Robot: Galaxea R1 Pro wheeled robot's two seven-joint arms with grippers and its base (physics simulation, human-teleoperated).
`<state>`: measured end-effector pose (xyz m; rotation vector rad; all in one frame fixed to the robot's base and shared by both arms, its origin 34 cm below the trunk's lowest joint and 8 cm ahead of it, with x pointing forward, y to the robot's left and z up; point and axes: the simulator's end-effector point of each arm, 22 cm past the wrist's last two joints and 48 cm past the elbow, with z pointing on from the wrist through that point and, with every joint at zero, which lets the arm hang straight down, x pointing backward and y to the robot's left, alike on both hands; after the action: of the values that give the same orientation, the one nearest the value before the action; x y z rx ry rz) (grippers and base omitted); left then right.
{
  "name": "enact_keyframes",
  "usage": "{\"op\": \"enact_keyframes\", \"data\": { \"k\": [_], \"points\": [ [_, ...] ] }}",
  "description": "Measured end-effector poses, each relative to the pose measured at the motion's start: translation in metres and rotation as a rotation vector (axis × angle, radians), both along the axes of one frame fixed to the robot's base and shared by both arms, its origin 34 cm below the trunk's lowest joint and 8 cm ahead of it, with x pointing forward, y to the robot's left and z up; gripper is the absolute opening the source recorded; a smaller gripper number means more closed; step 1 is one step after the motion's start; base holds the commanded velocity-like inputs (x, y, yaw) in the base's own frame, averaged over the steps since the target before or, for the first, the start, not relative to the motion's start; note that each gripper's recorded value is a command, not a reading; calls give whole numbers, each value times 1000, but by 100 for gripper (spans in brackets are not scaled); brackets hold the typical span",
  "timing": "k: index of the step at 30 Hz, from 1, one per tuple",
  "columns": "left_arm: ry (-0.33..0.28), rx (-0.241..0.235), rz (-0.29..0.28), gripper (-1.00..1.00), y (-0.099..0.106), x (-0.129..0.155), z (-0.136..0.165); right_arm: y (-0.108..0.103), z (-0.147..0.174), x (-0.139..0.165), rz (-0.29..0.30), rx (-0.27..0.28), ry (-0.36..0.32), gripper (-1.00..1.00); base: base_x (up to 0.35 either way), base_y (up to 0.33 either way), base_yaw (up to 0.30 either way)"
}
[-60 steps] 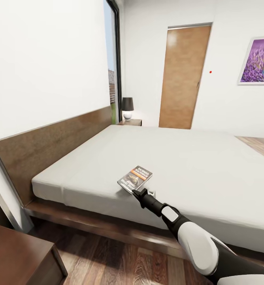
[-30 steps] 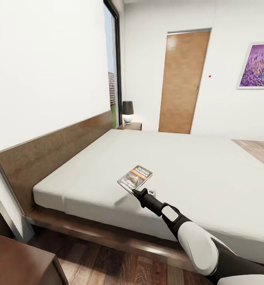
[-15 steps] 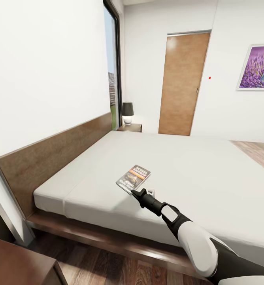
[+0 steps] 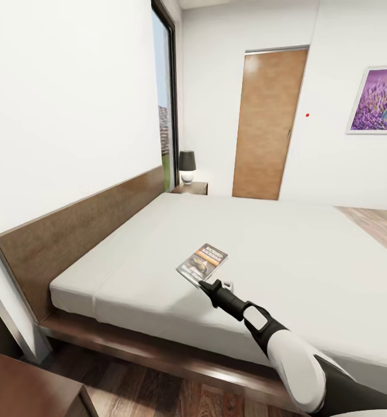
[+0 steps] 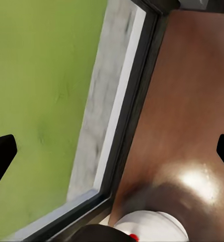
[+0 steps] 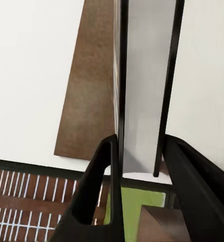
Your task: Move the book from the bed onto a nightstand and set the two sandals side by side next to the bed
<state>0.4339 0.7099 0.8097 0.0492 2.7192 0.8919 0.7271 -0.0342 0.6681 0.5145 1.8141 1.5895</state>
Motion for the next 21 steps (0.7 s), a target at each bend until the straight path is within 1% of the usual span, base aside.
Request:
{"op": "enact_keyframes", "data": {
  "k": [3, 6, 21],
  "points": [
    [15, 14, 2, 100, 1, -2, -5, 0, -10, -7, 2, -1, 17, -100, 0, 0, 0],
    [20, 4, 4, 100, -2, -3, -11, 0, -20, -13, 2, -1, 35, -100, 0, 0, 0],
    [19, 5, 4, 100, -2, -3, -10, 0, -20, -13, 0, 3, 37, -100, 0, 0, 0]
  ]
}}
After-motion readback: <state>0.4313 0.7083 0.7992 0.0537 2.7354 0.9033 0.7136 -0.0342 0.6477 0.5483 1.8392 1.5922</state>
